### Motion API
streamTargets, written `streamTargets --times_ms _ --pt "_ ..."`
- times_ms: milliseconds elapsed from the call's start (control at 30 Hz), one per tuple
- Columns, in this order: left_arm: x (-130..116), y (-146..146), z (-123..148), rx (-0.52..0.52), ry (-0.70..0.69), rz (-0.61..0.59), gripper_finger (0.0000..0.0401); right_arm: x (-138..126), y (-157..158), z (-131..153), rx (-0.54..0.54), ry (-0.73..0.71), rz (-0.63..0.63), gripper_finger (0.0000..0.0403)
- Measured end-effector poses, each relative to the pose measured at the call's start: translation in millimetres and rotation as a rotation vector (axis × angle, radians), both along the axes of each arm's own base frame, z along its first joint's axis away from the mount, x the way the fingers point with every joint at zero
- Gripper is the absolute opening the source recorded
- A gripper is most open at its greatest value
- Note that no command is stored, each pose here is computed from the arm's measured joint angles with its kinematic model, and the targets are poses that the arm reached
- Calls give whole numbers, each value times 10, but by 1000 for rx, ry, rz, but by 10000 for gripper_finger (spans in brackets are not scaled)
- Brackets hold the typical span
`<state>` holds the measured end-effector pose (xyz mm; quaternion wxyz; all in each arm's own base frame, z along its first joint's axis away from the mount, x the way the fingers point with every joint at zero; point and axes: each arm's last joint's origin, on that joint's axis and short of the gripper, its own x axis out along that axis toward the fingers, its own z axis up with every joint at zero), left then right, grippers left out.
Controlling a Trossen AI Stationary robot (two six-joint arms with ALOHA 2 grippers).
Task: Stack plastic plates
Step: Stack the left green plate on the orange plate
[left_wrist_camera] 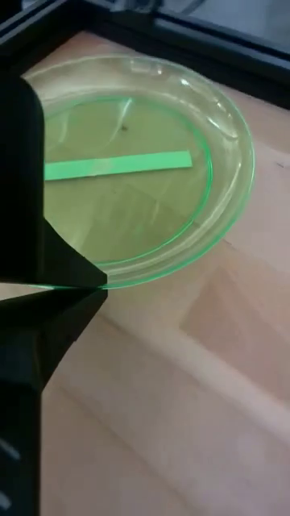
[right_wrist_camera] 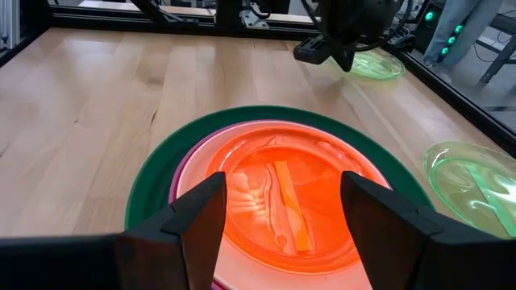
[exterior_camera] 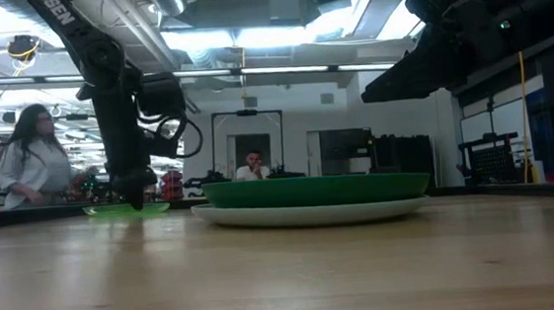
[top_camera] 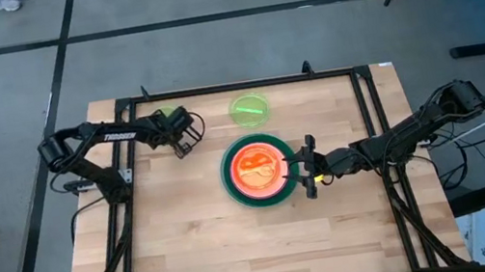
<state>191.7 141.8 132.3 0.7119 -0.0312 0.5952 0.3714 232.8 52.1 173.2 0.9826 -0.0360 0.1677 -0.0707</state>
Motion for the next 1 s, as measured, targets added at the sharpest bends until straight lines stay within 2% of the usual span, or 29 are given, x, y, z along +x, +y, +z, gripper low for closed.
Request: streamTargets --times_ms 200,367,567,800,1000 --pt "261 -240 116 30 -20 -118 3 0 0 0 0 0 0 234" --pt "522 -446 316 94 -58 -216 3 0 0 0 0 0 0 234" --pt "802 -730 576 117 -151 -344 2 0 0 0 0 0 0 234" --pt "1031 -1051 830 57 -293 -494 5 0 0 0 0 0 0 234" --pt "1163 -1316 928 -15 -453 -624 5 0 0 0 3 0 -1 234"
